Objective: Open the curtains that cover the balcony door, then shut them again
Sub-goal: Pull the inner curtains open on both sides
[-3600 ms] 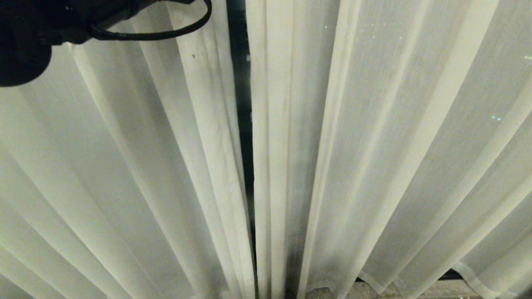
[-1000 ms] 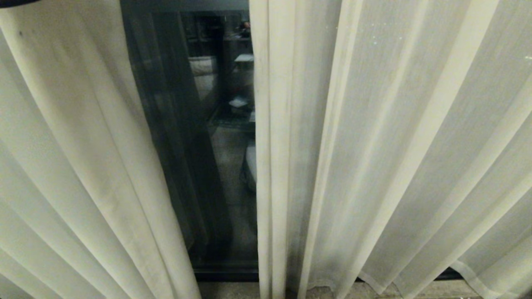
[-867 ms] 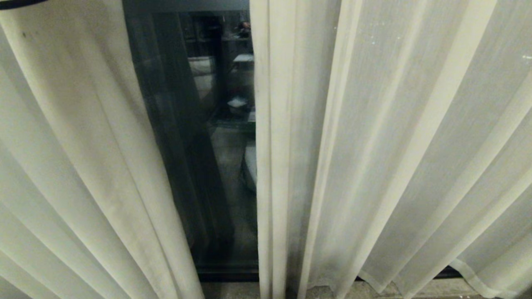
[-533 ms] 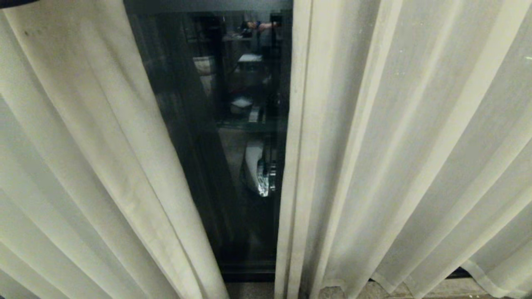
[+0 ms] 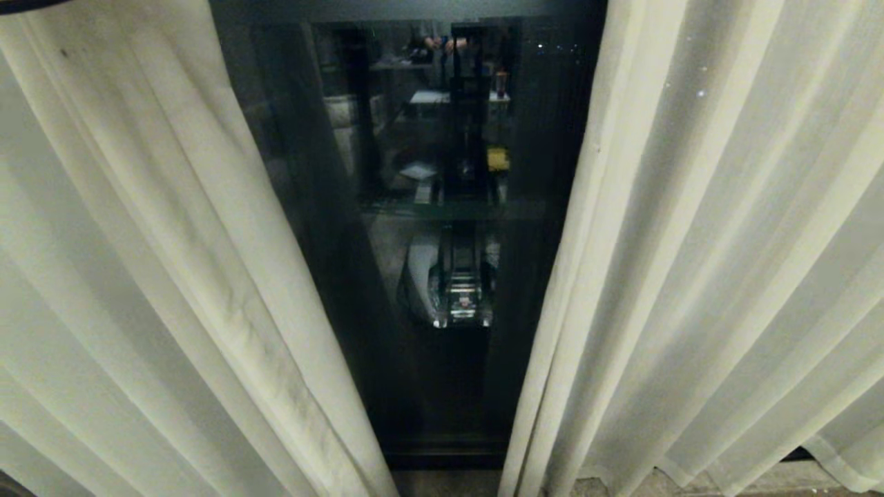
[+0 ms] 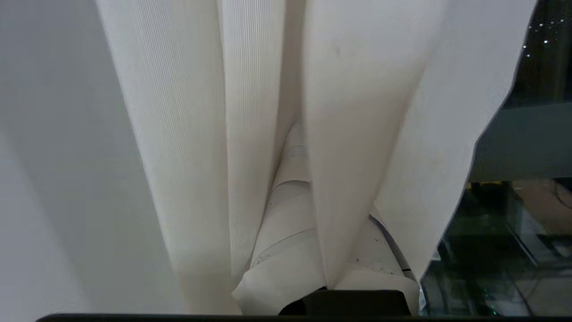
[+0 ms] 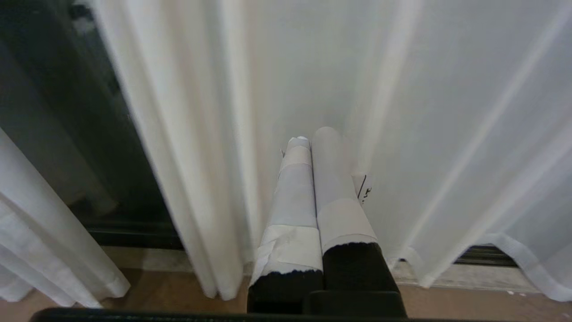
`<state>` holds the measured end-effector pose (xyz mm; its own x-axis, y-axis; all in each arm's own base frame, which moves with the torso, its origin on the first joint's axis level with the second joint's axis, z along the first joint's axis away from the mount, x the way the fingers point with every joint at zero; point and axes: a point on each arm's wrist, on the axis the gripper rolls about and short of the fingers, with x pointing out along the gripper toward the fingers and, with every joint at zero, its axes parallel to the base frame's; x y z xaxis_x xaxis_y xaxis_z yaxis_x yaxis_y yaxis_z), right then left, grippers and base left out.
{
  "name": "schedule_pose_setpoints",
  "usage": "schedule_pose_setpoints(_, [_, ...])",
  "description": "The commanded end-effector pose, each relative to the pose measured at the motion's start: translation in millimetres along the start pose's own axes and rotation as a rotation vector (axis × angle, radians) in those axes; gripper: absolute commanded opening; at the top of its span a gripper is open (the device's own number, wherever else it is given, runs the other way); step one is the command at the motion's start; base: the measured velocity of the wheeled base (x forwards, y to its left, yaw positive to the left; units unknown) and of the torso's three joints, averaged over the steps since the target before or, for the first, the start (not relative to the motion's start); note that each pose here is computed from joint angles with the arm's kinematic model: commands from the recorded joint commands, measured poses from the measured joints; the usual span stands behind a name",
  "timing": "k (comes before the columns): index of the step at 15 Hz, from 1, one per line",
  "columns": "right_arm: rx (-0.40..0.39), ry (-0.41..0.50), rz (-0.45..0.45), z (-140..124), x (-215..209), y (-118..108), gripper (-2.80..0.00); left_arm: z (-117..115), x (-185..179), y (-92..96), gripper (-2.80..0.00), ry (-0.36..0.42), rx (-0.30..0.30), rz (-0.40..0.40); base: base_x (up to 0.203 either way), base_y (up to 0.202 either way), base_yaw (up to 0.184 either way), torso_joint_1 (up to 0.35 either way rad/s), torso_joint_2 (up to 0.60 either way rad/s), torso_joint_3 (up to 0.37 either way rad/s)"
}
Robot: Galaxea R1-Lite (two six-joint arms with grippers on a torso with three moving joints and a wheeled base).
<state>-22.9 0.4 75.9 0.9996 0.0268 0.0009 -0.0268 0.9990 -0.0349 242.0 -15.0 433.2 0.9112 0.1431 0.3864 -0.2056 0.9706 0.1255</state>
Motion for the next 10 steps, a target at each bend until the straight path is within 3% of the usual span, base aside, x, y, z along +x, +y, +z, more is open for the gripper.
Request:
schedule_pose_setpoints(1, [0.0,0.001,0.001,0.0,0.1,0.0,-2.8,0.5,-0.3,0.4,-2.8,-0.002,0.002,0.003,0.0,0.192,0.001,0.002,0.0,0.004])
schedule_pose_setpoints(10, [0.0,0.002,0.001,-0.1,0.1,0.0,-2.8,0.0,0.0,2.3,-2.8,0.0,-0.009,0.015,0.0,0.191,0.0,0.003,0.0,0.002])
